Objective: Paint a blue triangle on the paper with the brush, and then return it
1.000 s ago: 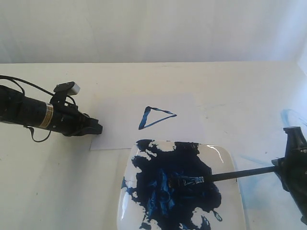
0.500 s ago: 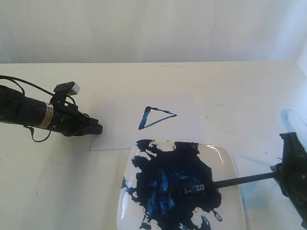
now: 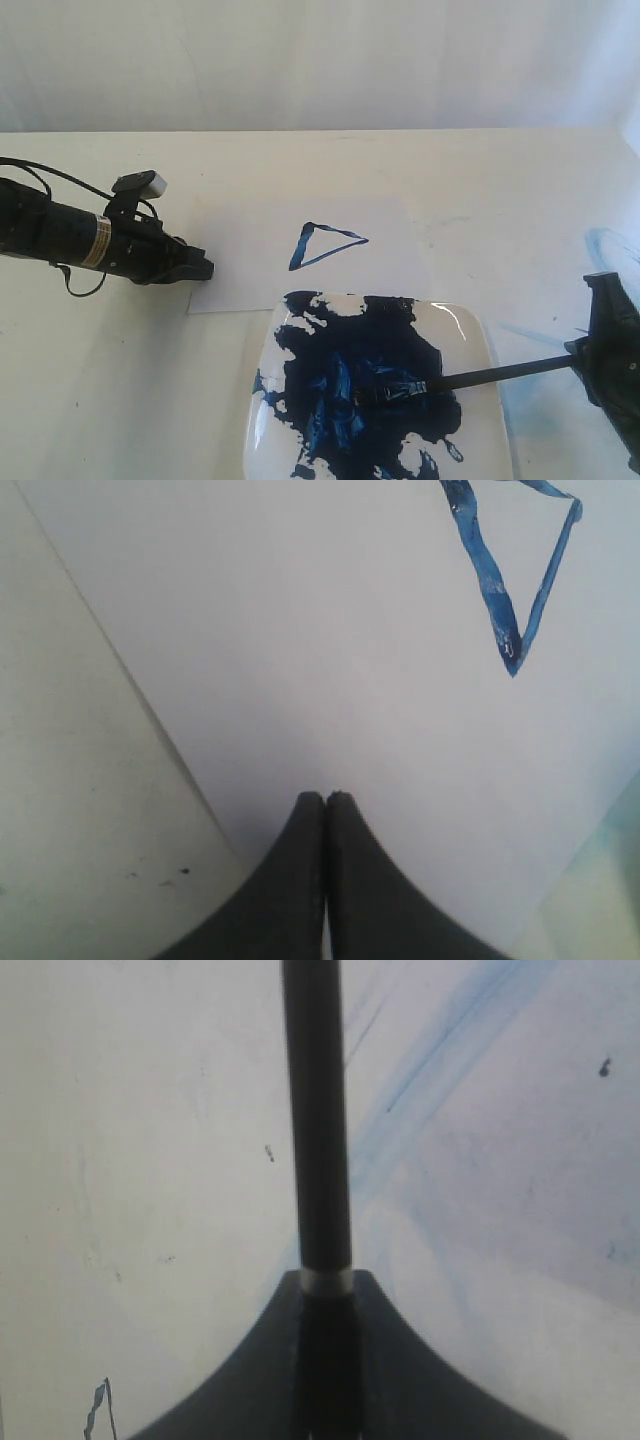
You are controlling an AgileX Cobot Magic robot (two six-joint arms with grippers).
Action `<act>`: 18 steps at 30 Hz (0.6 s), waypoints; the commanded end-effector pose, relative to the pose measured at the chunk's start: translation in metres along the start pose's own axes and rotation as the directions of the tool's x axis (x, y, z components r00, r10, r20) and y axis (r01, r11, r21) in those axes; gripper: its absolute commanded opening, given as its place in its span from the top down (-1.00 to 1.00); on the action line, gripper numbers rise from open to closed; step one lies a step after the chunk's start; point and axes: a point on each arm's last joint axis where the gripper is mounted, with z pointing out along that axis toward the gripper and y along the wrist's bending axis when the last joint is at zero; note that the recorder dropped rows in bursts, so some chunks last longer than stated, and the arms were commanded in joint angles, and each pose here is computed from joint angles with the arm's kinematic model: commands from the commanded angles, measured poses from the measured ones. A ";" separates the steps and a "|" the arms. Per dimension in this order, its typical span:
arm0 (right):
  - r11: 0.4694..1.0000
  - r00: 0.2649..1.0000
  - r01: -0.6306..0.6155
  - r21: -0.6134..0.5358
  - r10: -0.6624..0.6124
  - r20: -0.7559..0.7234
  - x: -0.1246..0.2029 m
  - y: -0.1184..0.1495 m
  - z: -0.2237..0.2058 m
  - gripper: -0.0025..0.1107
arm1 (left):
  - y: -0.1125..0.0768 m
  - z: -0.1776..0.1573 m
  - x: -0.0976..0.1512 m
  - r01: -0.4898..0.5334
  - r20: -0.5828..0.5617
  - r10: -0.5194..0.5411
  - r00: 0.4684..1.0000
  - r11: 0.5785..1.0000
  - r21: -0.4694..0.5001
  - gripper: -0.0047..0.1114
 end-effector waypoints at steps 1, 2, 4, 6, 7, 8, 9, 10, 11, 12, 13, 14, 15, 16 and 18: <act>1.000 1.000 0.012 0.004 -0.012 0.010 -0.002 -0.002 0.000 0.96 | 0.001 0.000 0.000 -0.013 -0.006 0.012 1.000 1.000 -0.014 0.92; 1.000 1.000 0.012 0.006 -0.012 0.009 -0.002 -0.002 0.000 0.96 | 0.001 0.000 0.000 -0.013 -0.006 0.012 1.000 1.000 -0.014 0.92; 1.000 1.000 0.012 0.008 -0.012 0.009 -0.002 -0.002 0.000 0.96 | 0.001 0.000 0.000 -0.013 -0.006 0.012 1.000 1.000 -0.014 0.92; 1.000 1.000 0.012 0.010 -0.012 0.008 -0.002 -0.002 0.000 0.96 | 0.001 0.000 0.000 -0.013 -0.006 0.012 1.000 1.000 -0.014 0.92; 1.000 1.000 0.012 0.010 -0.012 0.008 -0.002 -0.002 0.000 0.96 | 0.001 0.000 0.000 -0.013 -0.006 0.012 1.000 1.000 -0.014 0.92; 1.000 1.000 0.012 0.010 -0.012 0.008 -0.002 -0.002 0.000 0.96 | 0.001 0.000 0.000 -0.013 -0.006 0.012 1.000 1.000 -0.014 0.92; 1.000 1.000 0.012 0.010 -0.012 0.008 -0.002 -0.002 0.000 0.96 | 0.001 0.000 0.000 -0.013 -0.006 0.012 1.000 1.000 -0.014 0.92; 1.000 1.000 0.012 0.010 -0.012 0.008 -0.002 -0.002 0.000 0.96 | 0.001 0.000 0.000 -0.013 -0.006 0.012 1.000 1.000 -0.014 0.92; 1.000 1.000 0.012 0.010 -0.012 0.008 -0.002 -0.003 0.000 0.95 | 0.001 0.000 0.000 -0.013 -0.006 0.012 1.000 1.000 -0.014 0.92; 1.000 1.000 0.012 0.010 -0.012 0.008 -0.002 -0.003 0.000 0.95 | 0.001 0.000 0.000 -0.013 -0.006 0.012 1.000 1.000 -0.014 0.92; 1.000 1.000 0.012 0.010 -0.012 0.008 -0.002 -0.003 0.000 0.92 | 0.001 0.000 0.000 -0.013 -0.006 0.012 1.000 1.000 -0.014 0.92; 1.000 1.000 0.012 0.010 -0.012 0.008 -0.002 -0.003 0.000 0.89 | 0.001 0.000 0.000 -0.013 -0.006 0.012 1.000 1.000 -0.014 0.92; 1.000 1.000 0.012 0.010 -0.012 0.008 -0.002 -0.003 0.000 0.84 | 0.001 0.000 0.000 -0.013 -0.006 0.012 1.000 1.000 -0.014 0.92; 1.000 1.000 0.014 0.010 -0.014 0.007 -0.002 -0.002 0.000 0.80 | 0.001 0.000 0.000 -0.013 -0.006 0.012 1.000 1.000 -0.014 0.92; 1.000 1.000 0.014 0.010 -0.014 0.007 -0.002 -0.002 0.000 0.69 | 0.001 0.000 0.000 -0.013 -0.006 0.012 1.000 1.000 -0.014 0.92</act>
